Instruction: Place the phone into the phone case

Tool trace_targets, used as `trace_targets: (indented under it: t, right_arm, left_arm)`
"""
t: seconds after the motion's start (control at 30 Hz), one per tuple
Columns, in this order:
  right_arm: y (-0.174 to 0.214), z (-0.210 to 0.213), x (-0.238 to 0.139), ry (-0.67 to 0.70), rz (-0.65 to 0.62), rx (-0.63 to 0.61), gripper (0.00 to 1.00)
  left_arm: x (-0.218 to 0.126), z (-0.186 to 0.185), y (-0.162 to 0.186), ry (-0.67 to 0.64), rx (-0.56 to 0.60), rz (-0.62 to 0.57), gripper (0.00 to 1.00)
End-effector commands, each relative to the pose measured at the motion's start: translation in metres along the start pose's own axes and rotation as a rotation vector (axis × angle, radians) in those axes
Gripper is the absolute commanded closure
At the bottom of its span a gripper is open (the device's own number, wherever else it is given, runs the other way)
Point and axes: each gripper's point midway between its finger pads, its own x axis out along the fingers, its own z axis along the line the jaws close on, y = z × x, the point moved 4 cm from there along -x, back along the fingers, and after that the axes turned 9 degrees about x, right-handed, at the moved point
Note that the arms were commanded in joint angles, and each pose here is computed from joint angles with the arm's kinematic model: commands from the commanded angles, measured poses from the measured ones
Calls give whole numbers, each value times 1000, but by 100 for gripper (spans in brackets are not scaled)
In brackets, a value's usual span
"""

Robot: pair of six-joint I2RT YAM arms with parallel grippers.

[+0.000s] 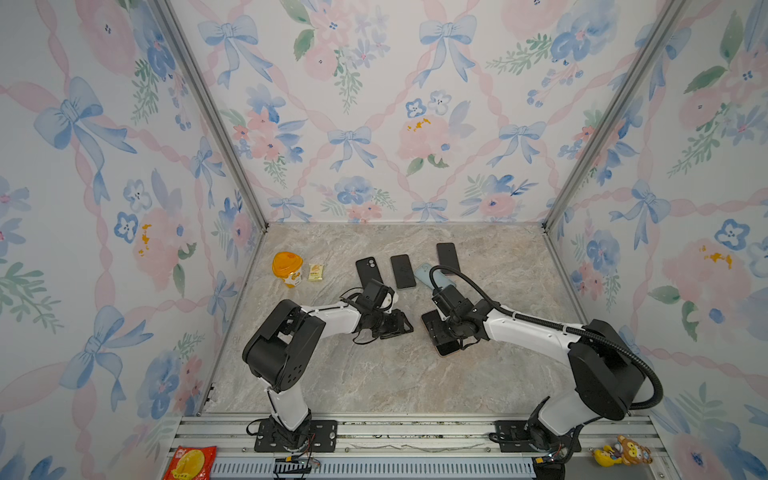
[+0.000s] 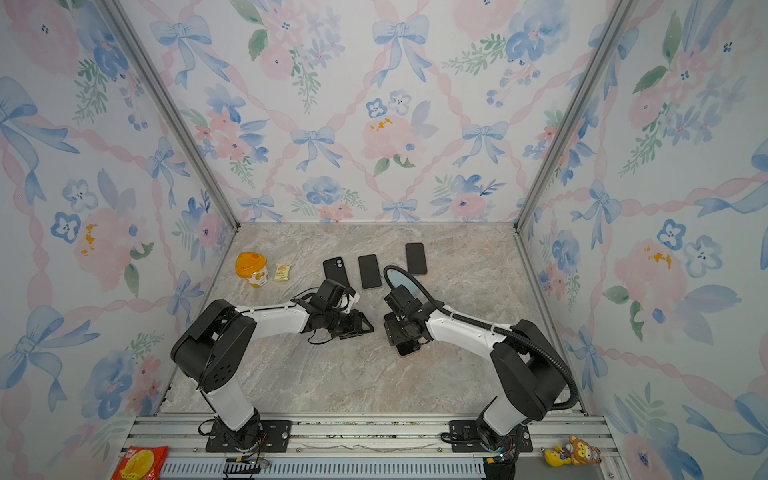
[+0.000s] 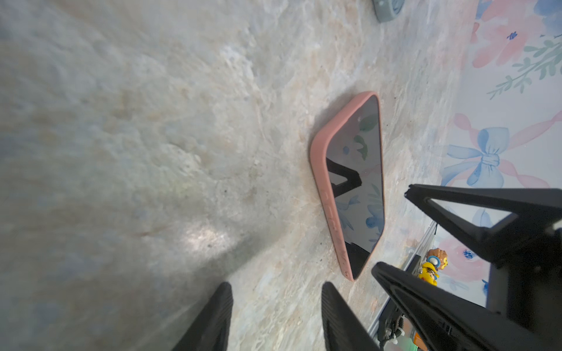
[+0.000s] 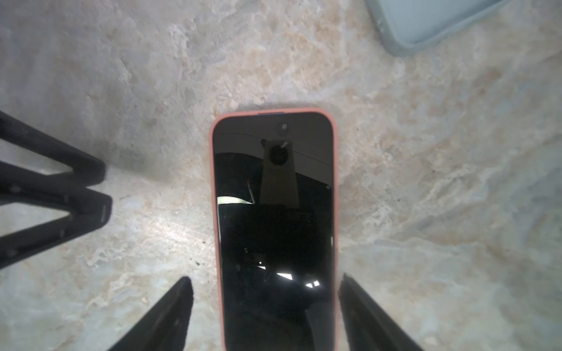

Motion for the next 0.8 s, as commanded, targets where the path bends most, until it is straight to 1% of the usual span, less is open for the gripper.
trace_targets:
  t: [0.0, 0.03, 0.07, 0.13, 0.23, 0.33, 0.5, 0.77]
  right_arm:
    - [3, -2, 3, 61, 25, -26, 17]
    - [4, -2, 5, 65, 31, -25, 16]
    - [5, -1, 7, 64, 37, -26, 11]
    - [4, 0, 10, 60, 44, -25, 7]
    - [7, 2, 19, 60, 69, -26, 5]
    - [8, 4, 25, 59, 84, -22, 4]
    - [11, 4, 35, 70, 106, -11, 9]
    - [11, 2, 35, 83, 122, 7, 24]
  left_arm:
    - [-4, 12, 8, -45, 0, 7, 46]
    - [-5, 12, 9, -47, -1, 6, 43]
    - [-5, 13, 10, -48, 0, 6, 41]
    - [-6, 13, 11, -47, 2, 5, 37]
    - [-8, 13, 12, -50, 2, 2, 33]
    - [-8, 14, 14, -53, -1, 4, 32]
    - [-8, 16, 15, -59, -5, 3, 27]
    - [-9, 15, 14, -53, 4, 3, 25]
